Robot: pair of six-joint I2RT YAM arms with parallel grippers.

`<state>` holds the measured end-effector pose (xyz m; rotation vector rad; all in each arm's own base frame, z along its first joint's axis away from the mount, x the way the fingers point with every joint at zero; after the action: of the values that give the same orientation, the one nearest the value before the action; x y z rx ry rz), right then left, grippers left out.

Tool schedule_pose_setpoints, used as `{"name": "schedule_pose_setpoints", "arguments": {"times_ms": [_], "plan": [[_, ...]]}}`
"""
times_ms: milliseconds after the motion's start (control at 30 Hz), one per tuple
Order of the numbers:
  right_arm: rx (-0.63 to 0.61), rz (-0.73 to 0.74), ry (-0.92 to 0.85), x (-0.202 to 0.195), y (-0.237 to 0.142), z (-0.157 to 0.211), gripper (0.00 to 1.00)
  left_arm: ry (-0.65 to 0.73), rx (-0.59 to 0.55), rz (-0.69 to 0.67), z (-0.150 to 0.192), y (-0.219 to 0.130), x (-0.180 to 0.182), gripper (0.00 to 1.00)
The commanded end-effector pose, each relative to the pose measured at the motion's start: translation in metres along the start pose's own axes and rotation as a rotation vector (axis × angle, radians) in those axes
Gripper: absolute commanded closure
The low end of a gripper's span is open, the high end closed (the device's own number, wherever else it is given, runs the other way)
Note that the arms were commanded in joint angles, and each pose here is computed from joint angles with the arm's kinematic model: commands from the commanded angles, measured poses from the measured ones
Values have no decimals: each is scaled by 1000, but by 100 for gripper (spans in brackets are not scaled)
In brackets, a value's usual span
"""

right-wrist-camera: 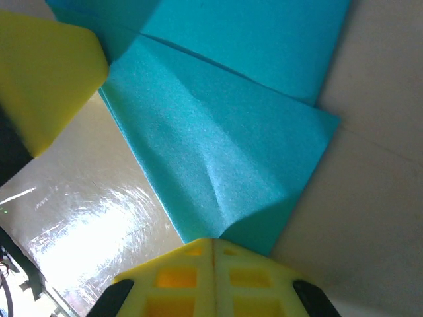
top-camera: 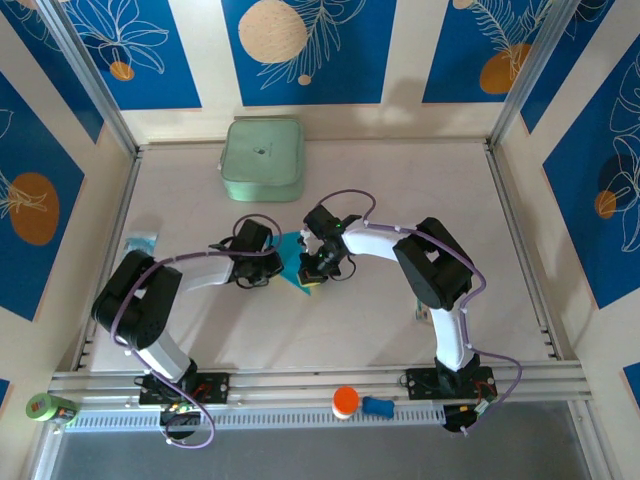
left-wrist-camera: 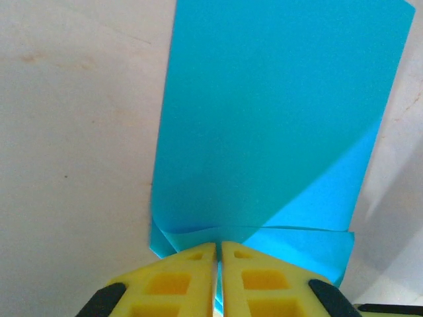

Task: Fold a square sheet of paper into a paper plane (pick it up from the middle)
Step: Third fold the triangle at the center of the table.

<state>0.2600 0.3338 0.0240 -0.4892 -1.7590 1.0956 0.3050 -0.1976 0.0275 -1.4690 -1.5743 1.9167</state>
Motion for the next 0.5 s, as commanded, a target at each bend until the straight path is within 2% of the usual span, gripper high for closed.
{"name": "schedule_pose_setpoints", "arguments": {"times_ms": [0, 167, 333, 467], "plan": [[103, 106, 82, -31, 20, 26, 99, -45, -46, -53, -8, -2, 19, 88], [94, 69, 88, -25, 16, 22, 99, -58, -41, -44, -6, 0, 24, 90], [-65, -89, -5, 21, -24, -15, 99, -42, -14, -7, -3, 4, 19, 91], [-107, -86, -48, 31, -34, -31, 99, -31, 1, 10, -2, 7, 15, 91]]}}
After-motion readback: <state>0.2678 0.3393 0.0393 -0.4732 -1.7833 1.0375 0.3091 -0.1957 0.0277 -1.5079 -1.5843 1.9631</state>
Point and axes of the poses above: each hand's point on the last joint's axis, 136 mm out from that joint toward the fingers, its own y axis out along the fingers, its own x axis along the line the jaws close on, z = x × y, the point moved 1 cm from there along -y, back along the fingers, and after that the axes turned 11 degrees about -y, right-handed, at the moved point
